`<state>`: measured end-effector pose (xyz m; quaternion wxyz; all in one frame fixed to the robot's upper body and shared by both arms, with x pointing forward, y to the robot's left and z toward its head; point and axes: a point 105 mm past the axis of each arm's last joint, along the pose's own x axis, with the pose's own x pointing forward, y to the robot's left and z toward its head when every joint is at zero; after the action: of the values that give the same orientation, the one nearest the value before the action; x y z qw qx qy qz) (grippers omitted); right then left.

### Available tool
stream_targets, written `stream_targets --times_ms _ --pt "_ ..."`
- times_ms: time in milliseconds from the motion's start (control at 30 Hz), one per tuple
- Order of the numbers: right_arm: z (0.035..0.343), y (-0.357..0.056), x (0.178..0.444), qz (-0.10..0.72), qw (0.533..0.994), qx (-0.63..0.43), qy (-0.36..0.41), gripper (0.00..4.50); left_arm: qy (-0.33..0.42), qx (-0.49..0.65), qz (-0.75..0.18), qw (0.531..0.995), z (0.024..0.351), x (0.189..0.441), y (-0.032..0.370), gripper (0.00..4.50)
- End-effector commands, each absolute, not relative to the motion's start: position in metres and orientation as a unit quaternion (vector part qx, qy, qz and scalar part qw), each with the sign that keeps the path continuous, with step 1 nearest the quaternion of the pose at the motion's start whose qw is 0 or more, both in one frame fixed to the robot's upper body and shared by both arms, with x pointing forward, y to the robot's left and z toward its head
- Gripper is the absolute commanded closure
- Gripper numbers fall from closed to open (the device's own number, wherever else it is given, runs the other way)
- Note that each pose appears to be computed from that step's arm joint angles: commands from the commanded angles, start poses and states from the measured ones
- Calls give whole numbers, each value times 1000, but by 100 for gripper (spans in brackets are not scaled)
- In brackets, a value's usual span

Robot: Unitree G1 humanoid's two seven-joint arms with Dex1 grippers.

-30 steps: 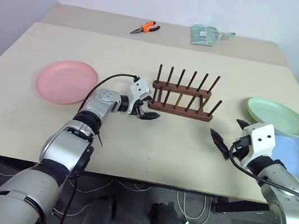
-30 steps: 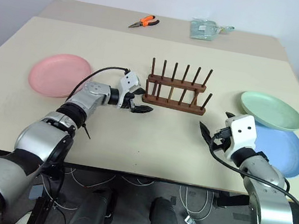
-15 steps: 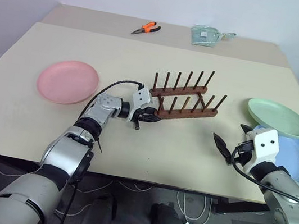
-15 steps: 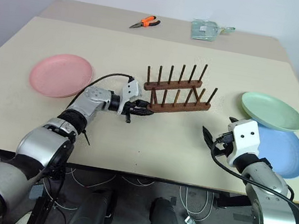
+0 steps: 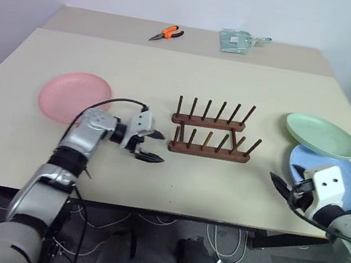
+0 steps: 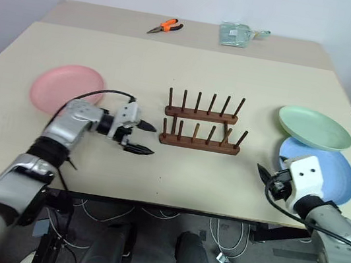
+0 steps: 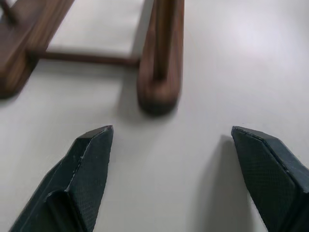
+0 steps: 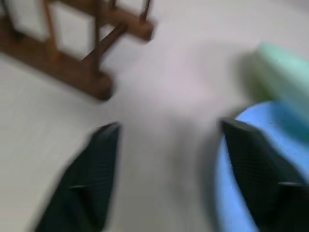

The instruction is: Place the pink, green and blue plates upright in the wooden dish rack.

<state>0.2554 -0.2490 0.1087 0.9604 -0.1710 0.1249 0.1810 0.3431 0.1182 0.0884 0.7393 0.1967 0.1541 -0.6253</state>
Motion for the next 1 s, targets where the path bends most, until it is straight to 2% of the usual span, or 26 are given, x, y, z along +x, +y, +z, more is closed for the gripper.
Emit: stream_targets --times_ms 33,100,133,300,433,567,667,833,933,1000 --pt "111 -216 256 248 944 -186 114 352 185 174 -648 718 78 322 116 228" --pt "103 -208 260 256 940 -191 123 450 179 176 -648 719 77 320 104 336" --pt "97 -207 265 254 938 -198 130 450 172 173 -650 720 76 319 92 384" --pt "80 -209 285 224 934 -237 150 450 149 192 -656 714 72 314 60 384" --pt "73 -210 307 189 942 -237 146 450 143 184 -594 769 68 339 44 384" --pt "74 -209 337 161 948 -239 132 450 154 193 -520 818 61 369 47 384" --pt "77 -211 349 155 950 -241 126 450 149 191 -506 828 63 379 49 384" --pt "86 -210 349 170 951 -233 111 450 144 198 -489 837 65 387 57 384" --pt "94 -210 340 192 950 -223 102 363 125 204 -488 839 73 388 63 392" --pt "104 -208 329 211 949 -217 88 267 88 244 -496 829 87 384 72 392"
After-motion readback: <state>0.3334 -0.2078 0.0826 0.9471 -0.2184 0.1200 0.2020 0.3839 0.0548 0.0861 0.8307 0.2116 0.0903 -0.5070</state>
